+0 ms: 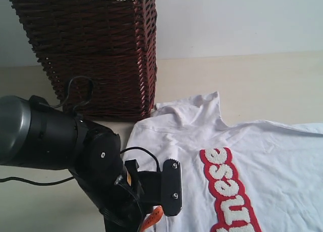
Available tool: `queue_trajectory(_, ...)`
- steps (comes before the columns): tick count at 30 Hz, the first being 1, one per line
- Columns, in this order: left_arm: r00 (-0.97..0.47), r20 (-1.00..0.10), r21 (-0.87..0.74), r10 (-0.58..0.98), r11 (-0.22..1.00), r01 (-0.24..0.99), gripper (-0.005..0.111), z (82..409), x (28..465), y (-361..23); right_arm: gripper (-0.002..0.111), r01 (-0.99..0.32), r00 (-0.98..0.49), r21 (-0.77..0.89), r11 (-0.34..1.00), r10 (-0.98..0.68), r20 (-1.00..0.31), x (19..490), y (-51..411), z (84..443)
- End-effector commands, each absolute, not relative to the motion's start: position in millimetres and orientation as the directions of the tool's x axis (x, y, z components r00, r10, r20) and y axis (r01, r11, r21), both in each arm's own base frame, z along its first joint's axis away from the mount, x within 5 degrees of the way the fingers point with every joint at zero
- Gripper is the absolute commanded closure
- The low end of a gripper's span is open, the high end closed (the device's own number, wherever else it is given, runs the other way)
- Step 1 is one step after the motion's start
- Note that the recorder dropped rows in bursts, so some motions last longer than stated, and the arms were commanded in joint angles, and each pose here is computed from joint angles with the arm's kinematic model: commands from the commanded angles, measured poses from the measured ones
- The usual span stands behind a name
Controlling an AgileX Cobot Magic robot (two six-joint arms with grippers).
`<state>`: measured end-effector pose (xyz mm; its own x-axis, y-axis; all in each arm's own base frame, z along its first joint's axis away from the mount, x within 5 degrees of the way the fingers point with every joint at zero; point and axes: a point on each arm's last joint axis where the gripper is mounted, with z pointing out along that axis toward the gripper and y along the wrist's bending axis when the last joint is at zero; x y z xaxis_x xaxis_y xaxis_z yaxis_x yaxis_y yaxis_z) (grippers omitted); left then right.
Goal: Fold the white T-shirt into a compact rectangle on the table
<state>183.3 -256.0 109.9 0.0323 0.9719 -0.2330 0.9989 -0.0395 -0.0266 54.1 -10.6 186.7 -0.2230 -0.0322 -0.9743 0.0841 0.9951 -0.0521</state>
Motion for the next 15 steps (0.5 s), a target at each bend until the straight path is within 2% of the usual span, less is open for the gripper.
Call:
queue_trajectory(1, 0.049, -0.192, -0.039, 0.98, -0.057, 0.998, 0.054, 94.7, 177.7, -251.3, 0.1, 0.085, -0.214, -0.051, 0.995, -0.031, -0.976, 54.1, -10.4, 186.2)
queue_trajectory(5, 0.043, -0.197, -0.039, 0.979, -0.051, 0.998, 0.082, 94.8, 177.9, -251.8, 0.1, 0.085, -0.214, -0.051, 0.995, -0.031, -0.976, 54.1, -10.4, 186.2)
queue_trajectory(10, 0.043, -0.192, -0.046, 0.98, -0.053, 0.998, 0.105, 94.7, 177.2, -251.3, 0.1, 0.085, -0.214, -0.051, 0.995, -0.031, -0.976, 54.1, -10.4, 186.2)
queue_trajectory(15, 0.043, -0.187, -0.053, 0.981, -0.054, 0.997, 0.107, 94.7, 176.6, -250.8, 0.1, 0.085, -0.214, -0.051, 0.995, -0.031, -0.976, 54.1, -10.4, 186.2)
